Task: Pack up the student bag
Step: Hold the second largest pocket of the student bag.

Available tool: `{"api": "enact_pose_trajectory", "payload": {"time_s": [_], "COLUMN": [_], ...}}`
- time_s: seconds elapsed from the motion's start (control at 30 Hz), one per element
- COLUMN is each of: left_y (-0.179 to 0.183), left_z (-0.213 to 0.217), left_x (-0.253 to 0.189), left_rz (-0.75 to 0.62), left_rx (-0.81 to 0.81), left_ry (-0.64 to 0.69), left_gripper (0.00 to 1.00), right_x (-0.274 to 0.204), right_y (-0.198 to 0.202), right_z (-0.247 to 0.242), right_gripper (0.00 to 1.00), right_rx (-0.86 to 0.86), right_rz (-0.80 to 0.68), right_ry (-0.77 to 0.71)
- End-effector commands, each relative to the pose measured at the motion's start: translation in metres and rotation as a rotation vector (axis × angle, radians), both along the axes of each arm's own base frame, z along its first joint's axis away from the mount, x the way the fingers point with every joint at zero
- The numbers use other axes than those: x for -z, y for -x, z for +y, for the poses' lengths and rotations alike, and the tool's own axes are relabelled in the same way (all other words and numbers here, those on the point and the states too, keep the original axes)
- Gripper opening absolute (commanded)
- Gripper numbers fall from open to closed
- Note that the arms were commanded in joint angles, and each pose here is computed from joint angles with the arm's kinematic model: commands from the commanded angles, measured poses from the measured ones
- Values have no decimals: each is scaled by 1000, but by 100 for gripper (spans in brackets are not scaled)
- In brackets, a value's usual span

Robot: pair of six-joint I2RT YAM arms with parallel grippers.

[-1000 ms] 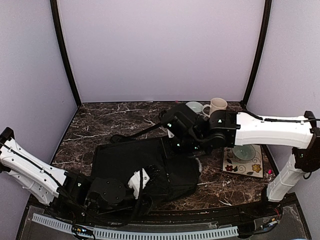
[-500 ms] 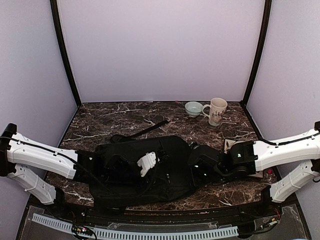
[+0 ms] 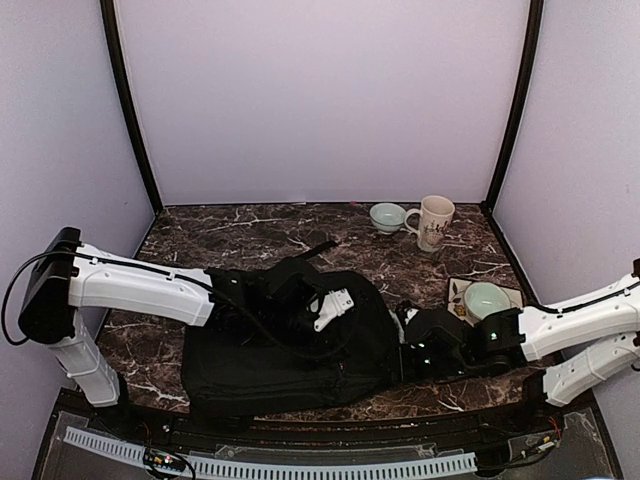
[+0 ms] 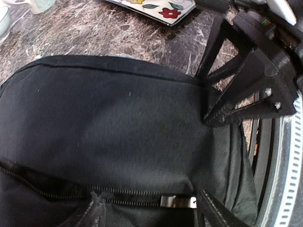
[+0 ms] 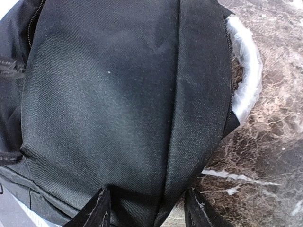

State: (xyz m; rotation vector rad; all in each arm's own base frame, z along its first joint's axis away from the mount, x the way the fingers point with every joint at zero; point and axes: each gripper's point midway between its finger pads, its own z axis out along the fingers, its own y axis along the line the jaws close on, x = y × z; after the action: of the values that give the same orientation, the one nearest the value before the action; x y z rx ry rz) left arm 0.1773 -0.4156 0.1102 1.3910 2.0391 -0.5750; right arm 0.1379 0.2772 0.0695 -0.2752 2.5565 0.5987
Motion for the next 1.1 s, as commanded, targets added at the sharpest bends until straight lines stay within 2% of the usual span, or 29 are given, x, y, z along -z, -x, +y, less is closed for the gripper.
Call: {"api": "enact_pose_trajectory", "payload": {"time_s": [0.0, 0.1, 0.27, 0.37, 0.53, 0.6, 0.73, 1.07], "left_y": [3, 12, 10, 12, 20, 26, 33, 65], "left_z": [4, 0, 7, 4, 12, 10, 13, 24], "left_x": [10, 11, 25, 29, 52, 55, 47, 58], "left_rz": [73, 141, 226, 322, 481, 529, 555, 566], "left_rx": [19, 50, 6, 12, -48, -58, -87, -53], "left_ry": [-98, -95, -194, -192, -336, -348, -347, -460], "left_gripper": [71, 71, 71, 68, 63, 62, 60, 57], "right_x": [-2, 1, 4, 6, 5, 4, 0, -3], "right_y": [2, 3, 8, 11, 15, 17, 20, 23], "right_z": [6, 4, 7, 8, 8, 8, 7, 11], "right_gripper": [53, 53, 54, 54, 54, 54, 54, 55], "right_rx": [-18, -24, -55, -72, -100, -110, -129, -159], "right_rz": [-2, -4, -3, -2, -4, -8, -18, -27], "right_ry": [-90, -106, -152, -169, -212, -229, -255, -290]}}
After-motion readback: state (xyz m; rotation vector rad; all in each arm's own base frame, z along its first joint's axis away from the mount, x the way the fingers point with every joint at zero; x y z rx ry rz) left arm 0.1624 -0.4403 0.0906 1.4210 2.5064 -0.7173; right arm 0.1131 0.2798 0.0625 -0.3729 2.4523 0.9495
